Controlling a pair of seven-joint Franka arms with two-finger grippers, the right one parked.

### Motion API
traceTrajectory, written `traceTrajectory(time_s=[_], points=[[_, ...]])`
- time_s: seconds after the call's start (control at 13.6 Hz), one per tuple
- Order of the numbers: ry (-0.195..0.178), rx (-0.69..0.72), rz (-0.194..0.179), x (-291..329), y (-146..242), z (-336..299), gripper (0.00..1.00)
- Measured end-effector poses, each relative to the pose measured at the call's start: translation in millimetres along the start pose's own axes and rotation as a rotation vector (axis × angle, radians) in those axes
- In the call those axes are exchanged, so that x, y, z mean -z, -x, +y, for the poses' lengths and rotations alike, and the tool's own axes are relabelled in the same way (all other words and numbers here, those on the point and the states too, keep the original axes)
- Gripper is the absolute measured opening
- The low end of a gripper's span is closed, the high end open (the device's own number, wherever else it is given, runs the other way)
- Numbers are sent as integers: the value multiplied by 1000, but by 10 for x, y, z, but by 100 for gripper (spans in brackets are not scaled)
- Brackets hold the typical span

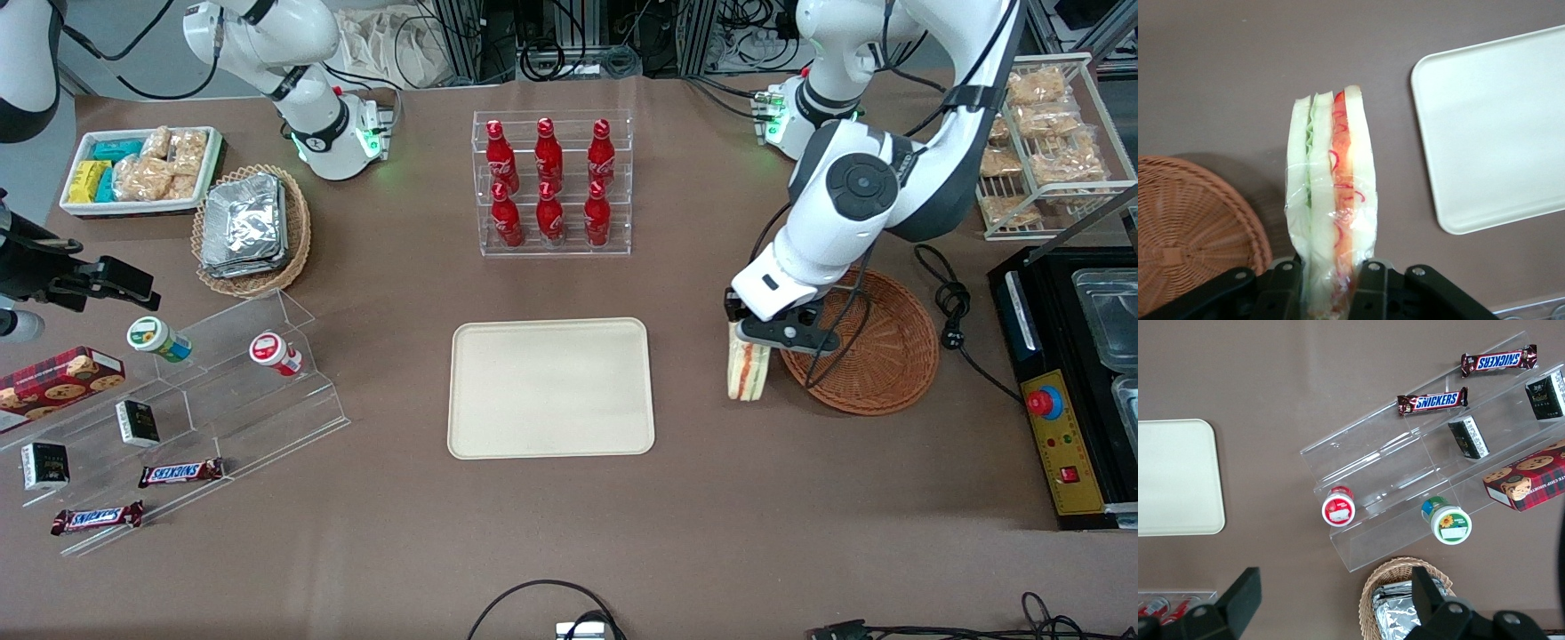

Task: Place sandwich from basket to tray
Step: 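Carry the sandwich with the left gripper over the cream tray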

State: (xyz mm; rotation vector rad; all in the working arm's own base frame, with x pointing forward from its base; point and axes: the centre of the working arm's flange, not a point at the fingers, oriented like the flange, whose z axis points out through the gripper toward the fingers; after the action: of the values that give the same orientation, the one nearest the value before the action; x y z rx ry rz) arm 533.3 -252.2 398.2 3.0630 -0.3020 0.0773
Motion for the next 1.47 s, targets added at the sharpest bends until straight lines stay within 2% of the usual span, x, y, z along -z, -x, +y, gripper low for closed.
traceTrajectory(time_s=[0.37, 0.59, 0.88, 1.1, 1.25, 1.47], points=[[35, 18, -5, -72, -58, 591, 24], [12, 28, -2, -184, -62, 920, 25], [21, 19, -9, -370, -117, 1338, 25], [-25, 28, -6, -663, -137, 1582, 25], [-33, 34, -18, -879, -159, 1721, 25], [-23, 34, -43, -1118, -202, 1833, 25]])
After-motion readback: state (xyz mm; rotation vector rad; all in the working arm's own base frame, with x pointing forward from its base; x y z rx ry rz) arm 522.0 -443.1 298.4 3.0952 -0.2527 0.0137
